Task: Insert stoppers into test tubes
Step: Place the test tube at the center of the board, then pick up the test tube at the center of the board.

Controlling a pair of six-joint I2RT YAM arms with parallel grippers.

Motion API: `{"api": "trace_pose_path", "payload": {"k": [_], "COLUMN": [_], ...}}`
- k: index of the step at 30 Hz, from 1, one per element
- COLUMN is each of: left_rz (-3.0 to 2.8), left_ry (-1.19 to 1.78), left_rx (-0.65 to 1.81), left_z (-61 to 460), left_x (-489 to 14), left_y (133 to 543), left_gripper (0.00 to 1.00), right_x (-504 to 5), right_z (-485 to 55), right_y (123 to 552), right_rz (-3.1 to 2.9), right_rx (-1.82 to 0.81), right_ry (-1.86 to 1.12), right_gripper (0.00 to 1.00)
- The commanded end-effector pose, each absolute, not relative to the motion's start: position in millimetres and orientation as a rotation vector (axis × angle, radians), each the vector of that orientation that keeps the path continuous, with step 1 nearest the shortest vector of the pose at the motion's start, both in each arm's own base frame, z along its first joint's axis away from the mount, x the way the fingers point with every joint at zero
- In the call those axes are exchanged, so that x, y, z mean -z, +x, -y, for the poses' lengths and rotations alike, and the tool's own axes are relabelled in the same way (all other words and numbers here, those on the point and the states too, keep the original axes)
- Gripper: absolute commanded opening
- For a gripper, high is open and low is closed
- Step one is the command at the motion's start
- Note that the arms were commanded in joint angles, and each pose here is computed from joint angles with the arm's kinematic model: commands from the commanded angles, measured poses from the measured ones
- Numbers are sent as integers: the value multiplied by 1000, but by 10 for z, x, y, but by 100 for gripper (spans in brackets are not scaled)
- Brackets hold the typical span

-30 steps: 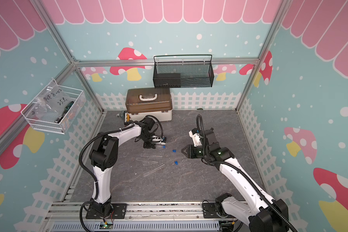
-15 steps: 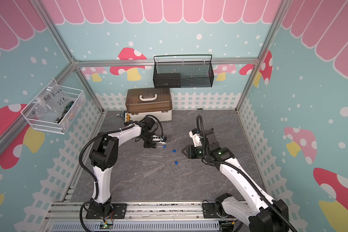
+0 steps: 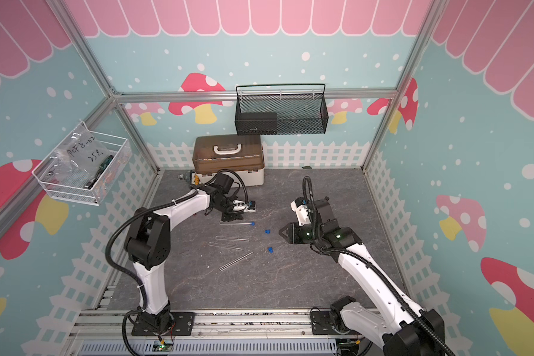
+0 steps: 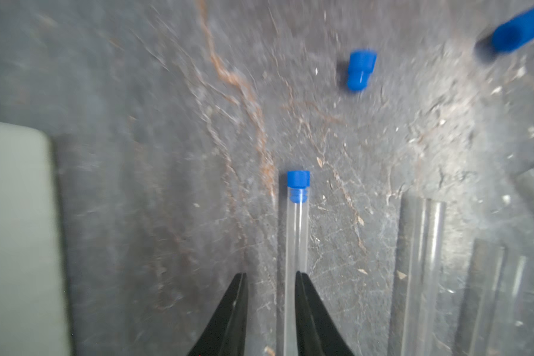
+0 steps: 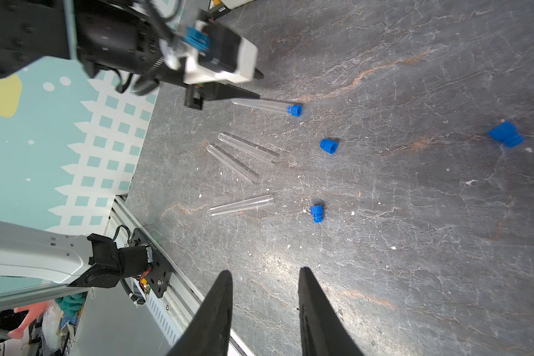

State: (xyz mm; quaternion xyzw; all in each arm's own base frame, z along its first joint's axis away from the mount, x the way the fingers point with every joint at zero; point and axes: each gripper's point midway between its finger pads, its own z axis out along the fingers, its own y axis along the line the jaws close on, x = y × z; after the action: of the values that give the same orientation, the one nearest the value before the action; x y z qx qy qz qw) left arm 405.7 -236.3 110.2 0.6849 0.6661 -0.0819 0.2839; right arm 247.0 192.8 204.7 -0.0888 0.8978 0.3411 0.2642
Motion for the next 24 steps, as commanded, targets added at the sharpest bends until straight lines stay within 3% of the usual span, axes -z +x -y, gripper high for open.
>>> {"api": "trace_pose_path", "payload": {"k": [1,5,14,24], "left_rz": [-1682,-1884,-2140,-2359], "left_ry": [1628,1362,1220,1188], "left_rx": [302,295,470,254], "left_z": [2494,2298,2424,2390], "left_x": [-1704,-1641,-1201,-731], "left_y": [3963,3778,2642,2307], "left_gripper": [31,31,29,37], "right_x": [-2022,-2011,-1981,-1960], "right_z": [-1891,-1879,-1865,-1817], "right_y": [2423,2432,2407,2334], "right_rz": [-2429,-2425,-2438,-2457], "right_rx": [-915,-900,-896,-886], "right_ry": [-252,-265,-279,-265], "right_gripper": [35,36,36,37]}}
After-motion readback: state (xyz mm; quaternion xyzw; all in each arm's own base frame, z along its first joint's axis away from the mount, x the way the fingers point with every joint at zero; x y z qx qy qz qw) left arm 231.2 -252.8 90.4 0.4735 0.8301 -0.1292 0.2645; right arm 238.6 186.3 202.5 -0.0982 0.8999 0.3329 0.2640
